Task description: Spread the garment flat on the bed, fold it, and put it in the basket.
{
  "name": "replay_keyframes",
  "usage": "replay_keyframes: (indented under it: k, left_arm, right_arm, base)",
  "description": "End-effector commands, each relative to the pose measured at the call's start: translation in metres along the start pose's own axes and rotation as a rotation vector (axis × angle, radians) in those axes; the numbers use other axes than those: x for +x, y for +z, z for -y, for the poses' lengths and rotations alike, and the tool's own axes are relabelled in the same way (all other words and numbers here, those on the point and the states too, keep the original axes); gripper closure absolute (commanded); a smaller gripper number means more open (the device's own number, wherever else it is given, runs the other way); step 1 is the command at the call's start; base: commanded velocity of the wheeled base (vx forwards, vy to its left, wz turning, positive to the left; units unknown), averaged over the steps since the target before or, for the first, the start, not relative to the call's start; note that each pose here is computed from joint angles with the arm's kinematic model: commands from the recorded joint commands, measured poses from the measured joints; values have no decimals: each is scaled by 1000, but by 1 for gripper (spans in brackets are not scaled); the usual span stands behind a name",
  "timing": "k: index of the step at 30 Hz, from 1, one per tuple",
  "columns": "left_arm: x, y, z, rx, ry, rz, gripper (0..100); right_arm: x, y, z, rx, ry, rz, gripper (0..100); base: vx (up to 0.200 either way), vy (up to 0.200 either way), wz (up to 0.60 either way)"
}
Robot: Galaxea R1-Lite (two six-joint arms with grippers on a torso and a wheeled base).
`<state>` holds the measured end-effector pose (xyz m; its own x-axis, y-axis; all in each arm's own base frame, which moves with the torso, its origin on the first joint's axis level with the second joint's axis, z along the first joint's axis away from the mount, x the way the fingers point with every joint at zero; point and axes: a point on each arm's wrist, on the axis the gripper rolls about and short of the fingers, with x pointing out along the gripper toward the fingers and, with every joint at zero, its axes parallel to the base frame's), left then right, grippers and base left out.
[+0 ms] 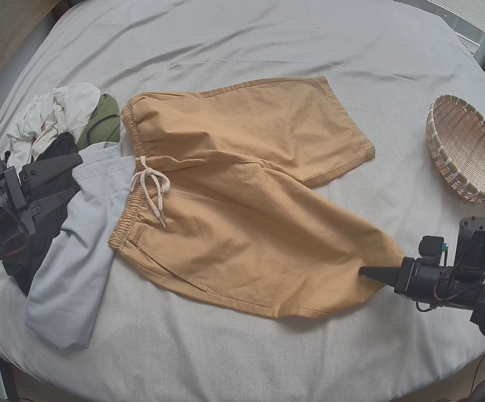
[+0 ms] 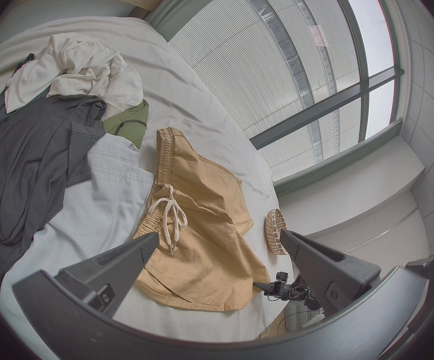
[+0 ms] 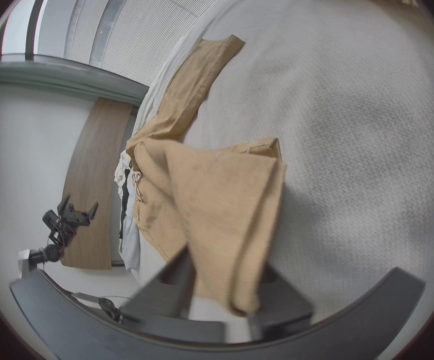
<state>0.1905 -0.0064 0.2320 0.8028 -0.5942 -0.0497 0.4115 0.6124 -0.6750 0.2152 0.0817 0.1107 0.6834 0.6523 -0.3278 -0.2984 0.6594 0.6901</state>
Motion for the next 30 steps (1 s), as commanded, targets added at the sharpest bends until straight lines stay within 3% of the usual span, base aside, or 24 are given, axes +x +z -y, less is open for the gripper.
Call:
replay_keyframes:
  k: [1, 8, 9, 10, 19, 30]
  left_arm:
    - [1, -1, -2, -6, 4, -5, 0]
    - [0, -2, -2, -6, 7, -6, 0]
    - [0, -4, -3, -9, 8, -10, 0]
    - [0, -4, -3, -9, 8, -10, 0]
    - [-1, -6, -4, -13, 11, -13, 0]
    - [-1, -7, -4, -15, 12, -15, 0]
  right_arm:
    - [-5, 10, -11, -21, 42, 54, 0]
    - [-11, 19, -14, -31, 41, 112, 0]
    - [-10, 29, -14, -29, -1, 183, 0]
    - [-10, 30, -14, -21, -5, 192, 0]
    - [3, 43, -15, 185, 17, 209, 0]
    - [11, 40, -9, 275, 1, 181, 0]
  base:
    - [0, 0, 0]
    - [0, 0, 0]
    - [0, 0, 0]
    - [0, 0, 0]
    - [0, 0, 0]
    - [0, 0, 0]
